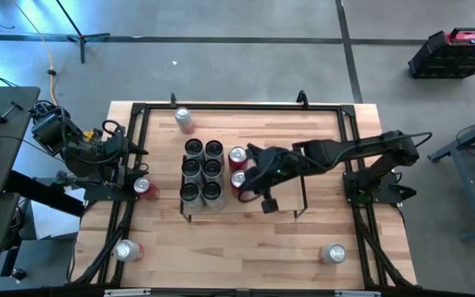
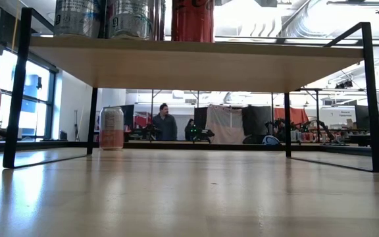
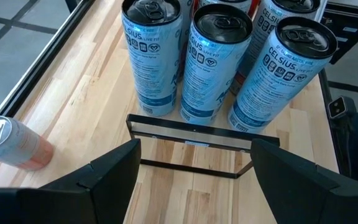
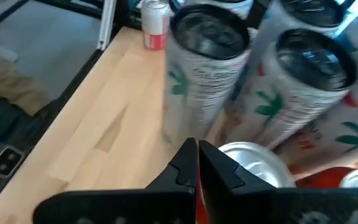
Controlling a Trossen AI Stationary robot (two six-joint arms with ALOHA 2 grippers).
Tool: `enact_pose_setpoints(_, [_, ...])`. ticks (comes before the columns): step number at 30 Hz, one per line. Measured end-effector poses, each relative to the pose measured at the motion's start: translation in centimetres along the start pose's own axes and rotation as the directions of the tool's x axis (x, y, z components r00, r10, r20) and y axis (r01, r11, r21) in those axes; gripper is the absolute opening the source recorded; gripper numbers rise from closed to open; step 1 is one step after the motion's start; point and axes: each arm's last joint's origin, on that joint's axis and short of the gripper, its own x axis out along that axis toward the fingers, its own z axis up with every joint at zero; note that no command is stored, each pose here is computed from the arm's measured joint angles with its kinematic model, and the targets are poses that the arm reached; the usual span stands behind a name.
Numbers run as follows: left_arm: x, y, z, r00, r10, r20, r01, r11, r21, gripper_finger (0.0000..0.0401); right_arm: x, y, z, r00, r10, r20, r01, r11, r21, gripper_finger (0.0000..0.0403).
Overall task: Place canned beverage on shelf
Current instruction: Adjust the red soda cans on the shelf
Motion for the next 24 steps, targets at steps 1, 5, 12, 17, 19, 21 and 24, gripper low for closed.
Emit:
enact_pose_setpoints(1, [0.0,0.0,0.0,1.0,0.0,0.0,0.0,1.0,0.0,0.0294,-0.03,0.23,-0.07,1.0,0.0,-0.011,0.0,1.0,-0.002,0.0])
enact_pose_setpoints(5, [-0.01,0.01,0.0,1.0,0.0,0.0,0.0,1.0,0.0,0.0294,-0.54,0.67,-0.22,0.998,-0.053,-0.043,0.053,0.999,-0.012,0.0])
enact_pose_setpoints(12, [0.0,0.0,0.0,1.0,0.0,0.0,0.0,1.0,0.0,0.0294,-0.56,0.27,-0.25,0.995,-0.084,-0.047,0.085,0.996,0.009,0.0])
enact_pose_setpoints(17, [0.0,0.0,0.0,1.0,0.0,0.0,0.0,1.0,0.0,0.0294,-0.55,0.19,-0.28,0.995,-0.089,-0.048,0.09,0.996,0.008,0.0])
enact_pose_setpoints(19, [0.0,0.0,0.0,1.0,0.0,0.0,0.0,1.0,0.0,0.0294,-0.69,0.2,-0.3,0.995,-0.09,-0.05,0.09,0.996,0.008,0.0])
enact_pose_setpoints(21, [0.0,0.0,0.0,1.0,0.0,0.0,0.0,1.0,0.0,0.0294,-0.81,0.05,-0.37,0.993,-0.102,-0.058,0.103,0.995,0.009,0.0])
enact_pose_setpoints(24, [0.0,0.0,0.0,1.0,0.0,0.0,0.0,1.0,0.0,0.0294,-0.83,-0.25,-0.71,0.99,-0.112,-0.089,0.113,0.993,0.013,0.0])
